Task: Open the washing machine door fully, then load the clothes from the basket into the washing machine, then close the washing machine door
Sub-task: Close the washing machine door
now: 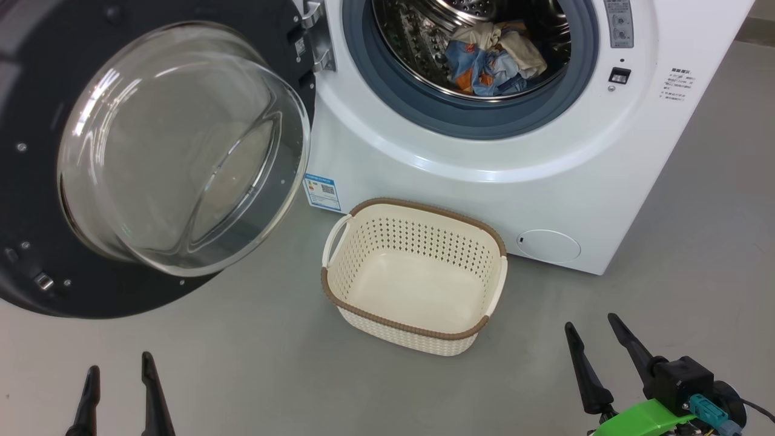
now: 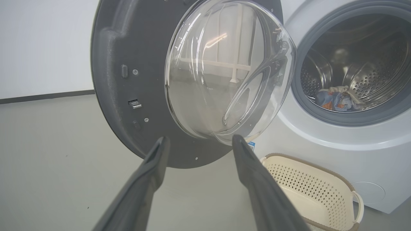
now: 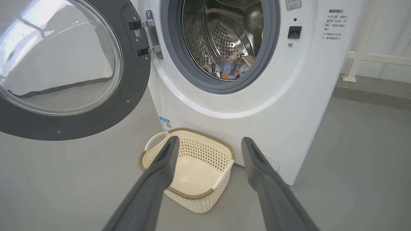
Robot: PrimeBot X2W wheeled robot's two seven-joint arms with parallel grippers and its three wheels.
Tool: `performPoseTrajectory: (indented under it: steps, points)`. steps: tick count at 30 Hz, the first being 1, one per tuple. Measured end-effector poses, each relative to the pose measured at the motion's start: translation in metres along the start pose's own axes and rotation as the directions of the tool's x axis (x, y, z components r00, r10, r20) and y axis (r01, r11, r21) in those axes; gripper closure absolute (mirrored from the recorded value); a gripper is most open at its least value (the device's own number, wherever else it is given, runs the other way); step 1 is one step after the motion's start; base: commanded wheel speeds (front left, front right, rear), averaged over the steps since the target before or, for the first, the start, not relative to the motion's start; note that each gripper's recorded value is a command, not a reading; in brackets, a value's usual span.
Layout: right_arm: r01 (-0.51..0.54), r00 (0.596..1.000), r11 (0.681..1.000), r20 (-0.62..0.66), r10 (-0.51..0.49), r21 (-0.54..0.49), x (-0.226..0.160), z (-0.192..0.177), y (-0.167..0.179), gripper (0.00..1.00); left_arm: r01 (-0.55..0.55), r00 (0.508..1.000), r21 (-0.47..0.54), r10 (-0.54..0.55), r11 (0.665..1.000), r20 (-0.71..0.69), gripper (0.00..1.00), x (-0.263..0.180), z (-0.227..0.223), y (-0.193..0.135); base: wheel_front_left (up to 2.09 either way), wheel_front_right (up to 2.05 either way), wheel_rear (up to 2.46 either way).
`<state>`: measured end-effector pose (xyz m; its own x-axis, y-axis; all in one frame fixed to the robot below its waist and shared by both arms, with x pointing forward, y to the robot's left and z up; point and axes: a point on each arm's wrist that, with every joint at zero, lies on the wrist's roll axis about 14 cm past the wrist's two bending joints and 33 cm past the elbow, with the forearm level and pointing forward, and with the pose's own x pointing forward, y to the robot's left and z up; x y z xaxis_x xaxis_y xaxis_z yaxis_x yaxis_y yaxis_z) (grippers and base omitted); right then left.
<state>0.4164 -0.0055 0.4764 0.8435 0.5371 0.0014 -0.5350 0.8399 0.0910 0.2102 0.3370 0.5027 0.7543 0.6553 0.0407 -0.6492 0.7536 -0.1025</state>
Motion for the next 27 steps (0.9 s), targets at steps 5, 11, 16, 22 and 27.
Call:
performPoseTrajectory:
  steps: [5,11,16,22,27]
  points:
    - [0.006,1.000,1.000,0.004,-0.006,-0.003,-0.002,0.002,-0.002,0.00,0.007,1.000,-0.004,-0.007,1.000,0.001,0.08,0.001,0.000,-0.002,0.00,0.00,0.00]
    - [0.010,1.000,1.000,0.008,-0.010,-0.005,-0.003,0.004,-0.002,0.00,0.015,1.000,-0.011,-0.015,1.000,-0.009,1.00,0.000,-0.003,-0.003,0.00,0.00,0.00]
    - [0.011,1.000,1.000,0.010,-0.011,-0.006,-0.003,0.004,-0.003,0.00,0.013,1.000,-0.043,-0.014,0.999,-0.017,1.00,0.000,-0.005,-0.002,0.00,0.00,0.00]
    - [0.012,1.000,1.000,0.008,-0.012,-0.004,-0.003,0.004,-0.003,0.00,-0.021,1.000,-0.086,0.021,0.996,-0.002,1.00,0.003,0.000,0.010,0.00,0.00,0.00]
    - [0.014,1.000,1.000,0.006,-0.014,-0.002,-0.002,0.003,-0.004,0.00,-0.050,0.996,-0.095,0.056,0.994,0.063,1.00,0.014,0.020,0.026,0.00,0.00,0.00]
